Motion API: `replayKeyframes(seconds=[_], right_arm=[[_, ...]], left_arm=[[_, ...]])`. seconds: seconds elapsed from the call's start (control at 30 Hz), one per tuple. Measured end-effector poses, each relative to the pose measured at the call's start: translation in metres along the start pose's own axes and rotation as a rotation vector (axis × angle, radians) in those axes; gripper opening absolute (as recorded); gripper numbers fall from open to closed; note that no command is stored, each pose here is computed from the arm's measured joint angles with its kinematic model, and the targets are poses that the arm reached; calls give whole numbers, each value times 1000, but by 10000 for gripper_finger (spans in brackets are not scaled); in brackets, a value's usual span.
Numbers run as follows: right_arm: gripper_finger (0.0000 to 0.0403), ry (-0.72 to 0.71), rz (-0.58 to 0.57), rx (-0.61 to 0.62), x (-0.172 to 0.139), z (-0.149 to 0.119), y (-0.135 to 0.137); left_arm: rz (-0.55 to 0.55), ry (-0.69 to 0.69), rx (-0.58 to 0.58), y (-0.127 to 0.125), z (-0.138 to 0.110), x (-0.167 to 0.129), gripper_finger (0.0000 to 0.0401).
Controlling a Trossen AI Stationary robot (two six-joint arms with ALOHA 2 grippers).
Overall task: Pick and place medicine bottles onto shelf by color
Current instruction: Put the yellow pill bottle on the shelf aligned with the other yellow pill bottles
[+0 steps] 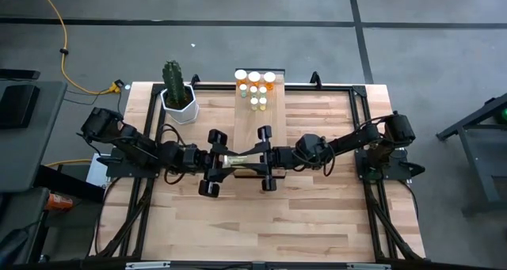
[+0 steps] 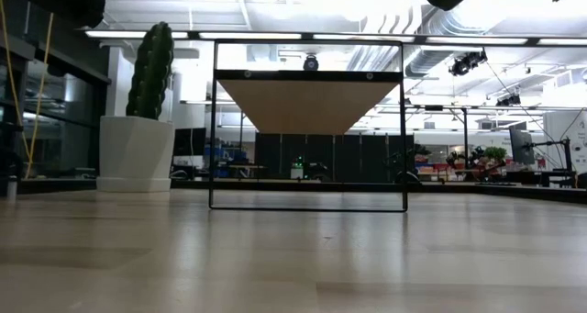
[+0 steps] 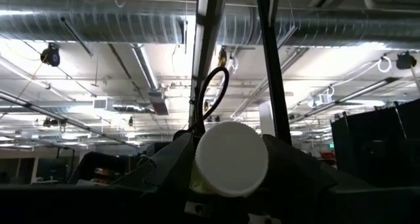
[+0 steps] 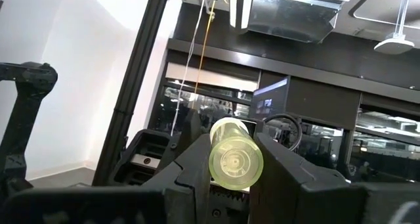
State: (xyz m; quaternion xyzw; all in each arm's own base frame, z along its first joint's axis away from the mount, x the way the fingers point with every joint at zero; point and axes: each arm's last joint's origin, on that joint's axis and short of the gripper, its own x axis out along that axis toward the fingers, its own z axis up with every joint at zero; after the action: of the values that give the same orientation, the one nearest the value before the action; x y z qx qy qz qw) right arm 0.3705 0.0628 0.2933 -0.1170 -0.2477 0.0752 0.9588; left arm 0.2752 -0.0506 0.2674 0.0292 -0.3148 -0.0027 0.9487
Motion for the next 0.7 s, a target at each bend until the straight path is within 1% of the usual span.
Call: replayKeyframes(seconds=[0.1, 0.17, 0.37, 0.43, 0.6, 0.7], right_arm=[[94, 0, 0, -1, 0, 0, 0], [94, 0, 0, -2, 0, 0, 0], [94, -2, -7, -7, 0, 0, 0], [94, -2, -9, -9, 0, 0, 0], [94, -1, -12, -6, 0, 0, -1], [94, 9, -46, -4, 0, 0, -1]], left_arm=[[5, 1, -1, 0, 0, 0, 165], [9, 1, -1, 0, 0, 0, 154], [22, 4, 9, 1, 0, 0, 101], [29, 5, 10, 1, 0, 0, 88], [65, 10, 9, 2, 0, 0, 84], [68, 11, 7, 2, 0, 0, 89]])
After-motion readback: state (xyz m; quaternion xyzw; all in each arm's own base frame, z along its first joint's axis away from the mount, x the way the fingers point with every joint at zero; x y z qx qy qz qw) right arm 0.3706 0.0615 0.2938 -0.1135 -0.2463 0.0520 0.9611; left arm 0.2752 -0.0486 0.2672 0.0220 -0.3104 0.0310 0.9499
